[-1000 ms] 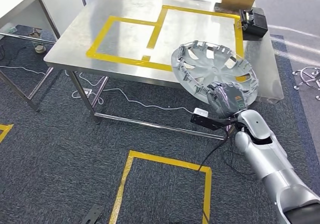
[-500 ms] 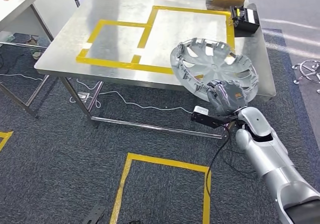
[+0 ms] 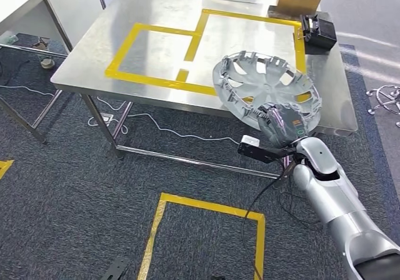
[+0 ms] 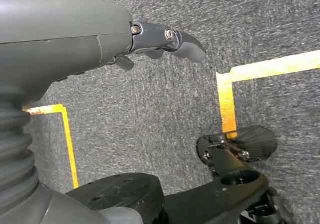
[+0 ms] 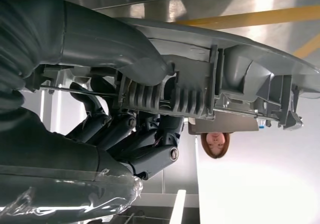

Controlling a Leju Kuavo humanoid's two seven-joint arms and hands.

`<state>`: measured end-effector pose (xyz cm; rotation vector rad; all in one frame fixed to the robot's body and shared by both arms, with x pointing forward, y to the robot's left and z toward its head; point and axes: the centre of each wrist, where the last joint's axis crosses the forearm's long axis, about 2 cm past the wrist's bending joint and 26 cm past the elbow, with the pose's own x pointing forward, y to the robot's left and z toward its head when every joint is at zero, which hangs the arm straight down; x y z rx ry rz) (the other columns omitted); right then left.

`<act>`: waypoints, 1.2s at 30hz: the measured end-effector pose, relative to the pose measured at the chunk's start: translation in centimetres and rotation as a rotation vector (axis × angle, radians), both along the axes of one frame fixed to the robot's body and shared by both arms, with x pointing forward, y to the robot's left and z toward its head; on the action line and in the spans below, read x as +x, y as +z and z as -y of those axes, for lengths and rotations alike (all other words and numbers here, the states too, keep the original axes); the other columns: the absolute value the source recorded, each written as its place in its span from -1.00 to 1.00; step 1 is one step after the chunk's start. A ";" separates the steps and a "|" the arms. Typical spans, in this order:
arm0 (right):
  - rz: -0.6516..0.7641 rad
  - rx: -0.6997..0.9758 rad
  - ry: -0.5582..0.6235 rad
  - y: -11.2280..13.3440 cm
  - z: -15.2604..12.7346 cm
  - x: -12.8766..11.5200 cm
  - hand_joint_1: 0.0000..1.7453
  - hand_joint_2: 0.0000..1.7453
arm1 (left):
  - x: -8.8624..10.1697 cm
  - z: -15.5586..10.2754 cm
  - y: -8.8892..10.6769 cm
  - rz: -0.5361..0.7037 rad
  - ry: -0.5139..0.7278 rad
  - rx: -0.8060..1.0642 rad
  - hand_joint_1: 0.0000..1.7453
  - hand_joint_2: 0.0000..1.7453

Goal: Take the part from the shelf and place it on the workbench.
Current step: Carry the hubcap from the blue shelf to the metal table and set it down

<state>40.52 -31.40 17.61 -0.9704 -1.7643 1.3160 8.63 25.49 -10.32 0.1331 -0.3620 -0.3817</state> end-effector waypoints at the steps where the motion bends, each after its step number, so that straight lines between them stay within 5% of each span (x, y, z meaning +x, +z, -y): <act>1: 0.000 0.001 -0.001 0.0 0.0 0.0 1.00 1.00 | 0.0 0.0 0.0 0.000 0.000 0.000 -1.00 1.00; 36: 0.003 0.000 0.003 0.1 -0.1 0.0 1.00 1.00 | -0.1 -0.2 0.0 0.001 0.004 0.003 -1.00 1.00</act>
